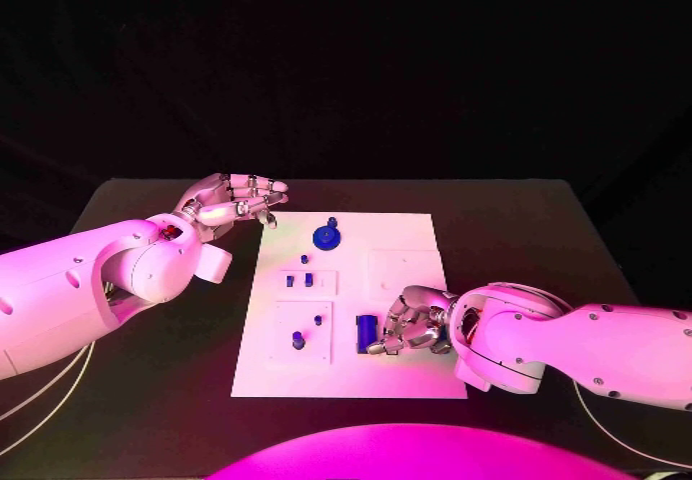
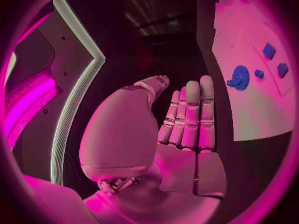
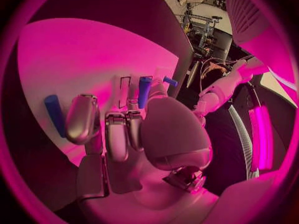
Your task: Assemble the parts on the task board
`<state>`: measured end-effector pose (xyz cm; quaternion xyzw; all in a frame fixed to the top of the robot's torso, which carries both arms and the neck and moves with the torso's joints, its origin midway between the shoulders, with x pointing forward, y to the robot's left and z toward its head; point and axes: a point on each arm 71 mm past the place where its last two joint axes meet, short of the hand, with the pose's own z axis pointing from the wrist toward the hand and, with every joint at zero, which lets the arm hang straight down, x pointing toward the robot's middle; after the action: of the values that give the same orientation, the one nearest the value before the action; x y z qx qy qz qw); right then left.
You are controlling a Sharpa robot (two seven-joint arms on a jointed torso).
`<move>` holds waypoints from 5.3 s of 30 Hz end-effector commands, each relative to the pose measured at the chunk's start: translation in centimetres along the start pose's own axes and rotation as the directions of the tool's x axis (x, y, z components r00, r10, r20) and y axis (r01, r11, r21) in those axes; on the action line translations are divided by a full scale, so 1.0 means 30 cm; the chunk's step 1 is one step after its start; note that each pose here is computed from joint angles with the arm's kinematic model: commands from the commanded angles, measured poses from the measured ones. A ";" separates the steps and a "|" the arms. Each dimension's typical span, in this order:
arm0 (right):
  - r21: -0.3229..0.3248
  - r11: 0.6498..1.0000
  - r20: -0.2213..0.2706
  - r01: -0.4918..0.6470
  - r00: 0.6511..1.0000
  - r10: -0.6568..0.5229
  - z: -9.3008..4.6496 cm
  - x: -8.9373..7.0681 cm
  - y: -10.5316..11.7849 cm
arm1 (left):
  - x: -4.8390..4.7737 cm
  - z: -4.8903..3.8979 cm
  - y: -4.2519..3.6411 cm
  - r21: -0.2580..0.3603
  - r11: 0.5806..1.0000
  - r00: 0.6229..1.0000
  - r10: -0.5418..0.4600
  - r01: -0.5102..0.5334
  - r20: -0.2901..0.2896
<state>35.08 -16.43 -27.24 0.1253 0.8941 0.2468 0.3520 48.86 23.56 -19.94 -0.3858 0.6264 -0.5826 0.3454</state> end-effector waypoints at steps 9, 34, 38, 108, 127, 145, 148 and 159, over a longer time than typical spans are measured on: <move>-0.018 0.997 0.055 0.069 0.996 -0.068 0.011 -0.008 0.013 | 0.008 0.001 -0.002 0.003 1.000 1.000 -0.011 0.011 -0.019; -0.062 0.998 0.065 0.005 0.998 -0.001 -0.006 -0.023 -0.005 | -0.001 -0.003 -0.001 0.001 1.000 1.000 -0.008 0.008 -0.014; -0.096 0.995 0.104 -0.028 0.994 0.038 -0.031 -0.056 -0.009 | -0.001 -0.003 -0.001 0.001 1.000 1.000 -0.008 0.008 -0.015; 0.152 0.937 0.148 0.316 0.930 -0.337 -0.078 -0.049 -0.234 | -0.009 -0.014 -0.001 0.004 1.000 1.000 -0.004 0.004 -0.015; 0.127 0.964 0.207 0.233 0.944 -0.255 -0.077 -0.050 -0.201 | -0.012 -0.017 -0.001 0.002 1.000 1.000 -0.003 0.003 -0.011; 0.041 0.998 0.168 -0.043 0.985 0.036 -0.070 -0.052 -0.093 | -0.006 -0.013 0.000 0.002 1.000 1.000 -0.004 0.004 -0.014; 0.044 0.997 0.146 -0.061 0.988 0.054 -0.056 -0.042 -0.080 | -0.005 -0.012 0.000 0.002 1.000 1.000 -0.004 0.004 -0.015; 0.057 0.996 0.097 -0.073 0.993 0.067 -0.024 -0.011 -0.060 | -0.003 -0.012 0.000 0.001 1.000 1.000 -0.004 0.004 -0.017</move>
<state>34.88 -18.43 -27.33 0.1725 0.8732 0.2245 0.3967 48.67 24.10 -20.01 -0.3867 0.6285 -0.5803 0.3445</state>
